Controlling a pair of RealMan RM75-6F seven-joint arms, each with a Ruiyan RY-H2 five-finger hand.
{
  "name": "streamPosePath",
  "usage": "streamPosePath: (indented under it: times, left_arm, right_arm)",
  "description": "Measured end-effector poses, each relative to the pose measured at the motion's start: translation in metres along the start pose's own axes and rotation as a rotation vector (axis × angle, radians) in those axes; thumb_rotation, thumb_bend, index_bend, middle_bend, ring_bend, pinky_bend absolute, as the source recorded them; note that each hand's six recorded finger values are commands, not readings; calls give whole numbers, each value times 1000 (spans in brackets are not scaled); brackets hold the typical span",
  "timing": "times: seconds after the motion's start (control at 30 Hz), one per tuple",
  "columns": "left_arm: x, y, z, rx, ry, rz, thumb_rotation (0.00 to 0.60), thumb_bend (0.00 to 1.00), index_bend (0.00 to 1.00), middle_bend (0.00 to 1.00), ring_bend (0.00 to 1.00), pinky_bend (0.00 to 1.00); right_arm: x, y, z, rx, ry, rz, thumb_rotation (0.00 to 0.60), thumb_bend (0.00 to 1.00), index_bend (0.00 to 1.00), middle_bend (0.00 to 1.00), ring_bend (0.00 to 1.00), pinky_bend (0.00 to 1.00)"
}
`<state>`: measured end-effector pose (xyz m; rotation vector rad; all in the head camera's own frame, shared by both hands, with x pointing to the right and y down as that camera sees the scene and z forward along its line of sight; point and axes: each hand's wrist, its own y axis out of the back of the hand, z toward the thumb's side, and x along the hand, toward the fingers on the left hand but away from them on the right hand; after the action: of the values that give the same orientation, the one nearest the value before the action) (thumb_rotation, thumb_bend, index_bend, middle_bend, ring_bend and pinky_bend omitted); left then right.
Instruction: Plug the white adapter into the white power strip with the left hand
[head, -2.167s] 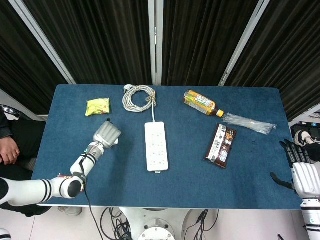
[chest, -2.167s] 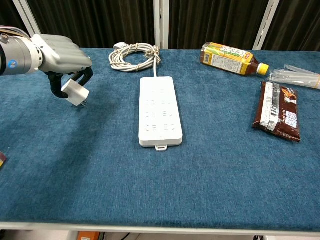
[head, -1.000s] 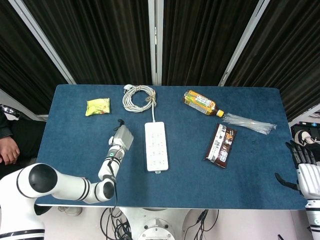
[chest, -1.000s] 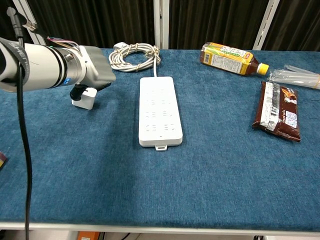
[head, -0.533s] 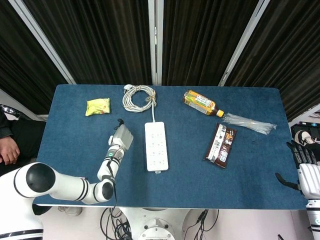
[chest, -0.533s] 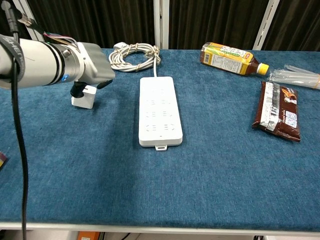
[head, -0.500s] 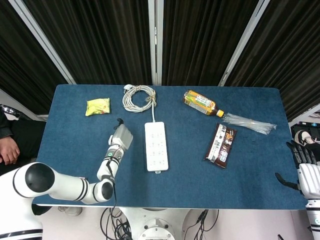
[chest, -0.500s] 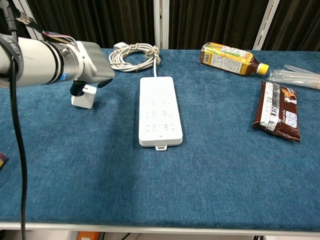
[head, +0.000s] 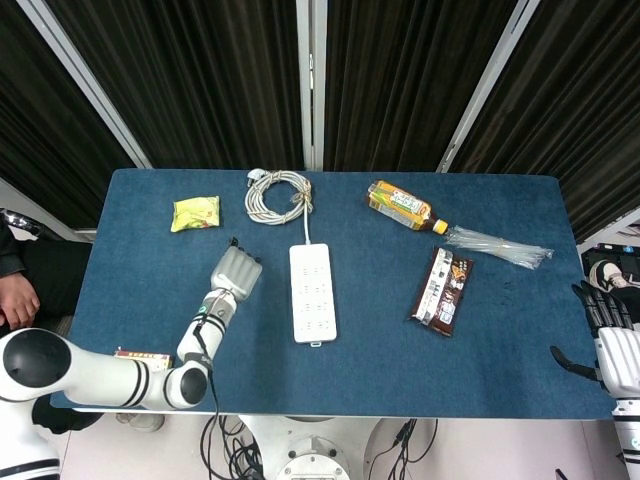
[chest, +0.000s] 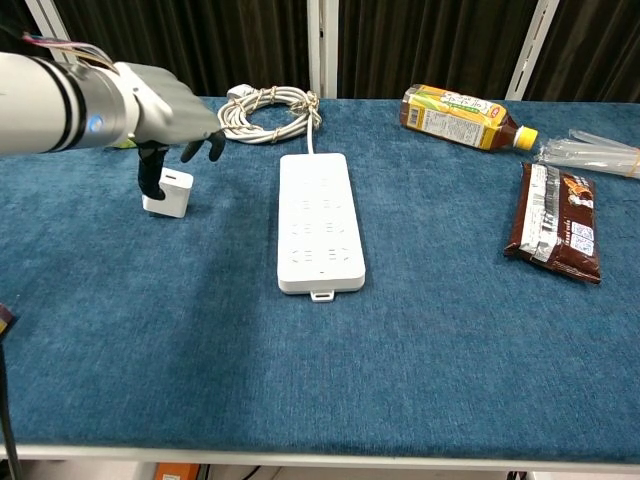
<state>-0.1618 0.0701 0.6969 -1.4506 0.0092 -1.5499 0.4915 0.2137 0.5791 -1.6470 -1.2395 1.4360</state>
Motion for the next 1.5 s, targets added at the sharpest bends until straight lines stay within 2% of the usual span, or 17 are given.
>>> streamPosePath:
  times: [0.17,0.27,0.37,0.57,0.87,1.07,1.5]
  left_arm:
    - [-5,-12,-16,-282,11,56,600,188,303,316,278,184]
    - [-9,-25,-25,-404,25,90,600,193,317,315,273,185]
    - [-12,-37,-32,-458,50,130,600,197,311,312,268,185]
    - [-11,-51,-28,-473,81,163,600,204,310,313,263,184]
    - [-3,-45,-18,-459,99,207,600,223,362,379,270,184]
    - [2,-48,-16,-430,121,206,600,228,403,427,310,199]
    - [8,-57,-16,-443,142,175,600,250,421,433,312,204]
  right_arm:
    - [-3,8,2,16,17,-17,600,146,0,24,0,0]
    - [-6,18,6,40,35,-37,600,147,0,24,0,0]
    - [-8,26,13,64,55,-48,600,146,0,24,0,0]
    - [-13,34,25,85,83,-55,600,146,0,24,0,0]
    - [-12,31,25,78,77,-48,600,146,0,24,0,0]
    - [-11,30,22,74,67,-44,600,145,0,24,0,0]
    - [-13,25,20,68,61,-30,600,146,0,26,0,0]
